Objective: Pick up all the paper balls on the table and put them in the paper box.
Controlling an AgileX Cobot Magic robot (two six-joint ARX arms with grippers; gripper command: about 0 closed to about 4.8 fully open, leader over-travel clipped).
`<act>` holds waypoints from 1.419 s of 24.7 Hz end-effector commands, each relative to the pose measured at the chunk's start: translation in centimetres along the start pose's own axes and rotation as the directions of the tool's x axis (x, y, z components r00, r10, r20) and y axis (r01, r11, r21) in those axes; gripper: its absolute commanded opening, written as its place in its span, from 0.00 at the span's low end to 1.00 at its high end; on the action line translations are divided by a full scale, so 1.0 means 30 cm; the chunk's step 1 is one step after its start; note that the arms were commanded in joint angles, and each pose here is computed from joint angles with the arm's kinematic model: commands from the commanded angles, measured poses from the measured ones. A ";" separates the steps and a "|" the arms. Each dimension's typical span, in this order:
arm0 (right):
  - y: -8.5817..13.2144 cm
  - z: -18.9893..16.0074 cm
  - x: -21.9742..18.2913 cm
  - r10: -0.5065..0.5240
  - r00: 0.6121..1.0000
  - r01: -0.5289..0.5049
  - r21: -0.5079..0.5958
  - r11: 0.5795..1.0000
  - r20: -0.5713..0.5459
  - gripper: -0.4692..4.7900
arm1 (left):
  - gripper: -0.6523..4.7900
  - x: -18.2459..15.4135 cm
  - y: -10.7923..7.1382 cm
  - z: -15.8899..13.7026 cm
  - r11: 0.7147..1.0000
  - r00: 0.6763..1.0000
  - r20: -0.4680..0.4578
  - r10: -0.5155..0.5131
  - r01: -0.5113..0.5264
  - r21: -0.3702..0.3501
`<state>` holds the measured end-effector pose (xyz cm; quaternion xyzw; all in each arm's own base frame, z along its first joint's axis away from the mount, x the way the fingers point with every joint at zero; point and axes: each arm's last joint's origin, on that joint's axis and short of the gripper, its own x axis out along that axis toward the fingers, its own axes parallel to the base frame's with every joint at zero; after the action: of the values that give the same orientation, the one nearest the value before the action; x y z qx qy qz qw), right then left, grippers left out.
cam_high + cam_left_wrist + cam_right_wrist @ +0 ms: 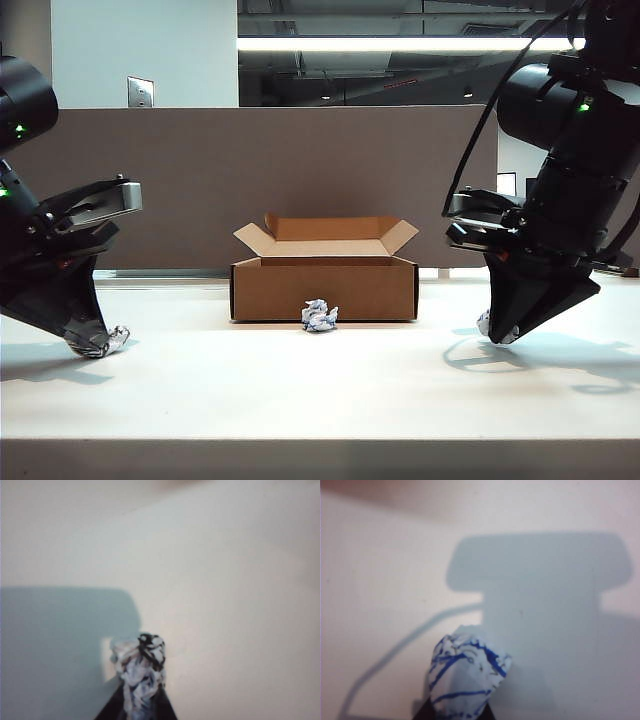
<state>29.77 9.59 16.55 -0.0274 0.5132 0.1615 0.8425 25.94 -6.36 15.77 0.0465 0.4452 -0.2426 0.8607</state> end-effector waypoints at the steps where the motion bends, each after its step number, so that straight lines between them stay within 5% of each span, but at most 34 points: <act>1: 0.002 0.019 -0.008 0.000 0.999 0.000 -0.011 1.000 0.040 0.18 | 0.21 -0.002 -0.001 0.007 1.000 1.000 0.016 0.000 0.000 -0.009; 10: 0.012 0.106 -0.059 0.008 0.993 -0.003 -0.044 0.999 0.115 0.18 | 0.21 -0.061 0.000 0.146 1.000 0.995 0.102 -0.013 0.015 -0.014; 18: 0.059 0.322 -0.166 0.209 0.928 -0.176 -0.130 0.976 0.310 0.18 | 0.21 -0.177 -0.043 0.433 0.993 0.922 0.369 -0.119 0.115 0.033; 25: 0.072 0.474 -0.145 0.246 0.898 -0.200 -0.160 0.967 0.365 0.19 | 0.27 -0.074 -0.082 0.579 0.969 0.898 0.364 -0.247 0.226 0.101; 29: 0.070 0.481 -0.120 0.243 0.909 -0.203 -0.151 0.968 0.338 0.36 | 0.45 -0.041 -0.082 0.585 0.967 0.904 0.344 -0.253 0.241 0.078; 31: 0.070 0.482 -0.122 0.244 0.907 -0.203 -0.152 0.967 0.343 0.43 | 0.46 -0.042 -0.082 0.587 0.967 0.904 0.345 -0.253 0.241 0.079; 35: 0.074 0.480 -0.124 0.287 0.900 -0.244 -0.165 0.956 0.329 0.44 | 0.46 -0.054 -0.085 0.586 0.967 0.907 0.336 -0.254 0.243 0.074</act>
<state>39.98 13.75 26.15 0.0191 0.3563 0.2952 0.8863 37.28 -13.24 27.40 -0.0402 0.2896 -0.3586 0.8865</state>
